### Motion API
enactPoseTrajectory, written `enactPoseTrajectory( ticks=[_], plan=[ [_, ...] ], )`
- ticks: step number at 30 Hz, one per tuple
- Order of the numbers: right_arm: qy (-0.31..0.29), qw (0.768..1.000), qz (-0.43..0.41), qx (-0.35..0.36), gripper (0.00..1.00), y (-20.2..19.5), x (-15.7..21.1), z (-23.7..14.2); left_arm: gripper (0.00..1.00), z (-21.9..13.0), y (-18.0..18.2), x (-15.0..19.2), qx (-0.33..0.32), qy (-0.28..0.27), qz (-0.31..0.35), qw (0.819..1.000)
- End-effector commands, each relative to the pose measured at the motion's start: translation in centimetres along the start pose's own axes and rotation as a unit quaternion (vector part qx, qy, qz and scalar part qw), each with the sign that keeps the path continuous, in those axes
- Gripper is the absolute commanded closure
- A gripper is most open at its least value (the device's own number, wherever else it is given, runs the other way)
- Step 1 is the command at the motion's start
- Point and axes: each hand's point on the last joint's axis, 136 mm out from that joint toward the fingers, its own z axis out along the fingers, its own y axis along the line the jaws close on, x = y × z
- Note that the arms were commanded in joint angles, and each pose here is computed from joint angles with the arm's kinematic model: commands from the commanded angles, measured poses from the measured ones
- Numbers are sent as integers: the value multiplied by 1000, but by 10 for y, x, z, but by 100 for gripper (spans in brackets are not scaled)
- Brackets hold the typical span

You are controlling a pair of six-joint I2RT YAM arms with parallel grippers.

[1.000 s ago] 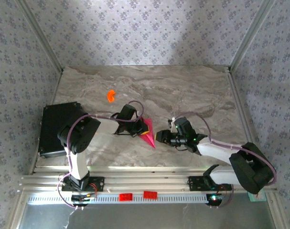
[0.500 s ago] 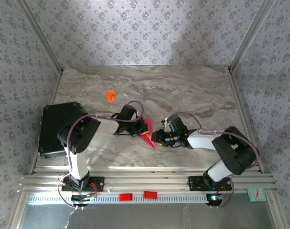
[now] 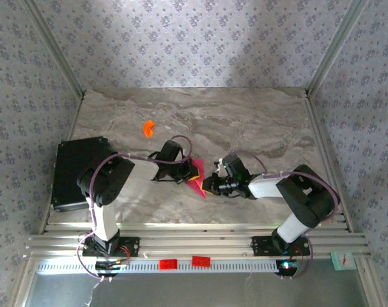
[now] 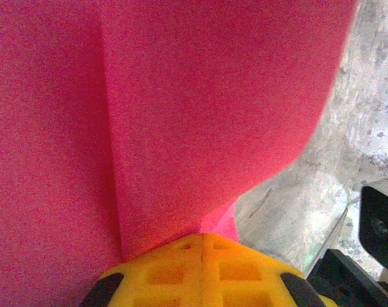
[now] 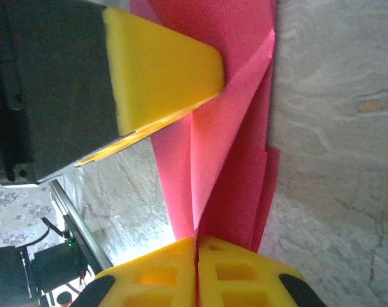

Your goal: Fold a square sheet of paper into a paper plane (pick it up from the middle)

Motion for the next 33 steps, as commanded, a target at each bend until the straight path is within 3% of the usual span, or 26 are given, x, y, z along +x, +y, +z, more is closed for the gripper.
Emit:
enactPoseTrajectory(
  ticks=[1,9,15,19,24,27,33],
  plan=[
    [19,1000,10,-5,94,-8,12,2,94,5,39,16,-59,15,-33,998],
    [31,999,24,-8,92,-18,22,2,94,4,42,17,-61,15,-36,997],
    [29,999,24,-10,82,-16,25,-3,94,4,44,18,-63,14,-38,997],
    [40,999,22,-6,82,-16,31,-7,94,4,44,17,-64,13,-37,997],
    [47,999,19,8,93,-22,39,-10,94,4,44,17,-66,12,-38,997],
    [57,998,16,11,95,-22,43,-9,94,3,45,17,-68,10,-39,997],
    [60,998,20,18,85,-23,46,-10,94,3,44,16,-68,8,-38,997]
  ],
)
